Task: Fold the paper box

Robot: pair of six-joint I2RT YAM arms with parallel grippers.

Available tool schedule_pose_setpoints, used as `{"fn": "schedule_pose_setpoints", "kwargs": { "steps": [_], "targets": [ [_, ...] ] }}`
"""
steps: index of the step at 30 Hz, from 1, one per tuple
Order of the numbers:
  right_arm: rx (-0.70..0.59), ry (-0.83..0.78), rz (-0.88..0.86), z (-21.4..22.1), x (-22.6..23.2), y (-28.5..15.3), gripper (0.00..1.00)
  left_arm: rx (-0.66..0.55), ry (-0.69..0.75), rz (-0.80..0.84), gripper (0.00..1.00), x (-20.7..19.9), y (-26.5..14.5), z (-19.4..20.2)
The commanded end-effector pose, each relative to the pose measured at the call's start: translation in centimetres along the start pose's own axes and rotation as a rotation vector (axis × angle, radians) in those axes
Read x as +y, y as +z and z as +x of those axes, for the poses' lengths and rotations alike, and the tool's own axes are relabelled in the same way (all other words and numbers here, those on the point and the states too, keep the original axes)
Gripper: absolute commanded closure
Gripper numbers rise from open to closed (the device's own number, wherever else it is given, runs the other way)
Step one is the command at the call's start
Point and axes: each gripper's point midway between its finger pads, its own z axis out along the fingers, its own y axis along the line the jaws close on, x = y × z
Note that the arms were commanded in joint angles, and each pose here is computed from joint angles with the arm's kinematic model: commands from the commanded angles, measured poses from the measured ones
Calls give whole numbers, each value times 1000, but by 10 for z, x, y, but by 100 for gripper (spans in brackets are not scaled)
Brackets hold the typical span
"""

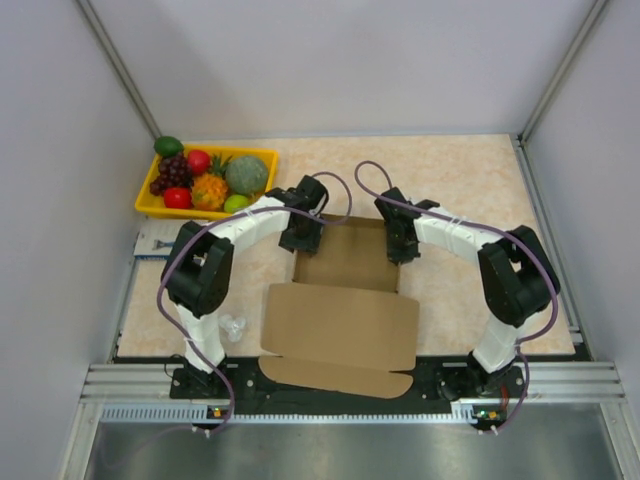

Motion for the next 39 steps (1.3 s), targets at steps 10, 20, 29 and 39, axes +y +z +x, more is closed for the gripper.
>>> {"fn": "schedule_pose_setpoints", "kwargs": {
  "steps": [10, 20, 29, 39],
  "targets": [
    [-75, -3, -104, -23, 16, -17, 90, -170, -32, 52, 50, 0, -36, -47],
    [-63, 7, -139, -21, 19, -16, 82, -143, -9, -96, 71, 24, -16, -40],
    [-85, 5, -151, -30, 12, -26, 57, -130, 2, -102, 75, 22, -8, -36],
    [-87, -5, -100, -30, 5, -21, 80, -110, 12, -108, 80, 20, -2, -34]
  ]
}}
